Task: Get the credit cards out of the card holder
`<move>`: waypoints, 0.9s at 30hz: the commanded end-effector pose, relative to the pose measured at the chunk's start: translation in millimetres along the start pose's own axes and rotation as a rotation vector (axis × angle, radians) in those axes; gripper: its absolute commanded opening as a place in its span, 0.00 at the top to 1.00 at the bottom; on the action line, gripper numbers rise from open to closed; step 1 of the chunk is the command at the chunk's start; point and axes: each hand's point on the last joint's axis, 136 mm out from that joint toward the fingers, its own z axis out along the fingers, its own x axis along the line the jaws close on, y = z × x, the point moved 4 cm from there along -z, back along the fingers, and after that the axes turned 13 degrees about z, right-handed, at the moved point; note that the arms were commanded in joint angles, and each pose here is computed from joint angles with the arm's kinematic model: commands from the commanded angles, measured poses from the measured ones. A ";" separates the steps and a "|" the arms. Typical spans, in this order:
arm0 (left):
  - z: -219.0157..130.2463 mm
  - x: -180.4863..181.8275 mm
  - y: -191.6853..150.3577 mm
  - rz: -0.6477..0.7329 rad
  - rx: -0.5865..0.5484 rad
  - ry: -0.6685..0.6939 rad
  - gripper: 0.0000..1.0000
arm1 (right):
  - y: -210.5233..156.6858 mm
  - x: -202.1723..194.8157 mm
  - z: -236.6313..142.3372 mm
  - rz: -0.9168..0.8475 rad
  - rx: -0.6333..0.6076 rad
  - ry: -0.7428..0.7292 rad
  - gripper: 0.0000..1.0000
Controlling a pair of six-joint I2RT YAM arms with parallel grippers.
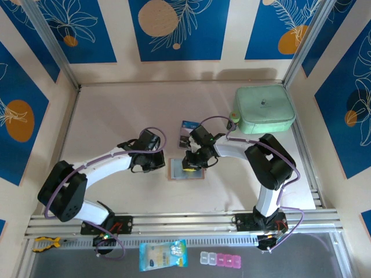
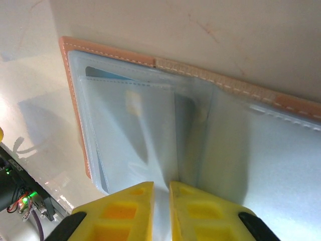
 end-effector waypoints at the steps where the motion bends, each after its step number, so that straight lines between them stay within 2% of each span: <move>1: -4.1 -14.1 12.4 0.010 -0.024 -0.070 0.93 | -5.6 -3.3 -2.8 0.011 0.032 0.022 0.84; 11: 11.5 -43.2 30.3 0.110 0.009 -0.198 0.93 | -5.9 -25.5 -8.3 0.064 0.060 0.025 0.88; 19: 9.8 -42.7 20.4 0.108 0.056 -0.213 0.93 | -10.9 -18.5 -16.1 0.082 0.094 0.029 0.88; 23: 3.6 -40.9 15.7 0.125 0.011 -0.217 0.91 | -9.7 -12.5 -25.4 0.052 0.064 -0.019 0.88; 27: -5.3 -41.4 12.4 0.115 -0.019 -0.243 0.88 | -5.3 -5.0 -22.5 0.009 0.059 0.003 0.88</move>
